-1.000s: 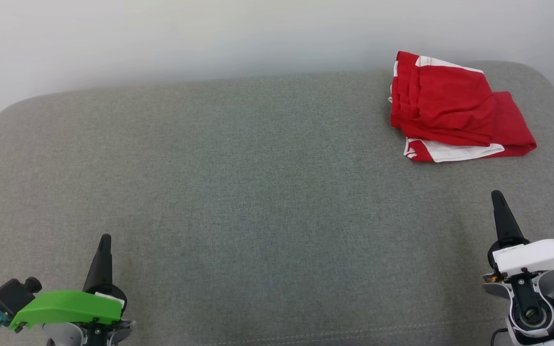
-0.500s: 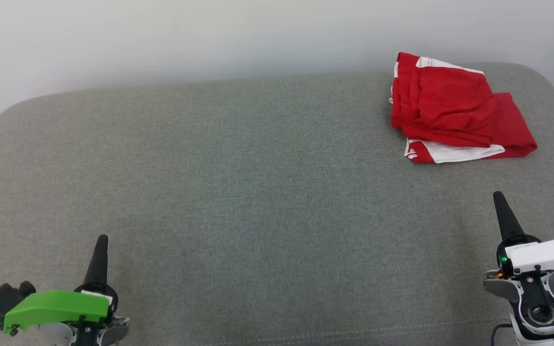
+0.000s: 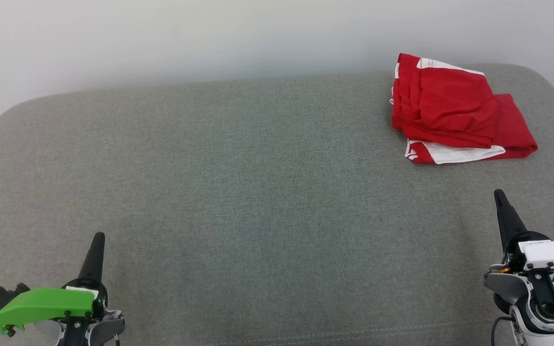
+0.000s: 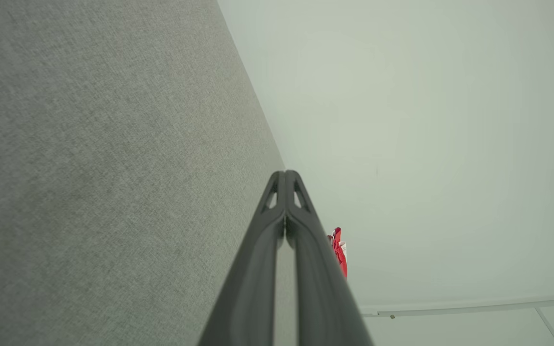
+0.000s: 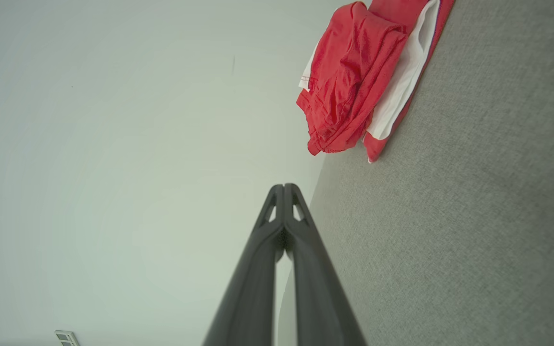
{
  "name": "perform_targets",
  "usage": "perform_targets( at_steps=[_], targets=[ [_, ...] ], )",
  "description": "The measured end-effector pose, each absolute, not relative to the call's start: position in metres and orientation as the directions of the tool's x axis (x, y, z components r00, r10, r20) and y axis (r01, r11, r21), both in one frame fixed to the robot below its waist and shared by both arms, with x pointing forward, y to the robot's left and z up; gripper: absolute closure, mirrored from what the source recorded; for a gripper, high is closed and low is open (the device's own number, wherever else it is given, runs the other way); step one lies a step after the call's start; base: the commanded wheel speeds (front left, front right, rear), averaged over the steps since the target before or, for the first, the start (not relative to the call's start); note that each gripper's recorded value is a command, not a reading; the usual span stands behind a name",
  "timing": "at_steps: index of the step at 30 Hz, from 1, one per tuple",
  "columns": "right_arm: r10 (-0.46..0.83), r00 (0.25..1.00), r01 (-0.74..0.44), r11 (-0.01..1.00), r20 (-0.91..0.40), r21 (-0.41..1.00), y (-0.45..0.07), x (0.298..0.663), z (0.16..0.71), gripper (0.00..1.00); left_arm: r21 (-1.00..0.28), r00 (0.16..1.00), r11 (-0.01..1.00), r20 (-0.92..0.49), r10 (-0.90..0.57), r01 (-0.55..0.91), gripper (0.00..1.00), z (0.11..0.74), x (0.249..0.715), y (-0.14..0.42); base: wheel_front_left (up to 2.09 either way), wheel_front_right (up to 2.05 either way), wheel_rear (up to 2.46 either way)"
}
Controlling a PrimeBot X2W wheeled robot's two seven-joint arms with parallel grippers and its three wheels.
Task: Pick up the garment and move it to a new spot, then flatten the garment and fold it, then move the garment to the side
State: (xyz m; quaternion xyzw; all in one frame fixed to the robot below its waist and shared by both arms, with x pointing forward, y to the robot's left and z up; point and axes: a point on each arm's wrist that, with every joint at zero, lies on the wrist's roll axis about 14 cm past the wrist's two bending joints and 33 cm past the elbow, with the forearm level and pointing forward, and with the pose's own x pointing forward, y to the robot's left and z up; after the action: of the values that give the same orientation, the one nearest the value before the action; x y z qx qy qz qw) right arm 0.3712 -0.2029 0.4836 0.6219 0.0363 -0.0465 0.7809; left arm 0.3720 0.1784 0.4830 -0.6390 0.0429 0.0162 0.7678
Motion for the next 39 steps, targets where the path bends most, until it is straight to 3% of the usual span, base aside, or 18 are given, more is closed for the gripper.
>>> perform_targets(
  at_steps=[17,39],
  targets=[
    [-0.032,0.996,0.079,-0.009,-0.080,0.997,-0.2059,0.3746,0.4880,1.00,-0.996,0.996,-0.006,-0.083,-0.026,-0.083,1.00,0.4833,0.3725,0.1848,0.00,0.00,0.00],
    [-0.034,0.996,0.086,-0.013,-0.086,0.996,-0.2061,0.3741,0.4858,1.00,-0.997,0.996,-0.009,-0.081,-0.025,-0.081,1.00,0.4841,0.3738,0.1848,0.00,0.00,0.00]
  ],
)
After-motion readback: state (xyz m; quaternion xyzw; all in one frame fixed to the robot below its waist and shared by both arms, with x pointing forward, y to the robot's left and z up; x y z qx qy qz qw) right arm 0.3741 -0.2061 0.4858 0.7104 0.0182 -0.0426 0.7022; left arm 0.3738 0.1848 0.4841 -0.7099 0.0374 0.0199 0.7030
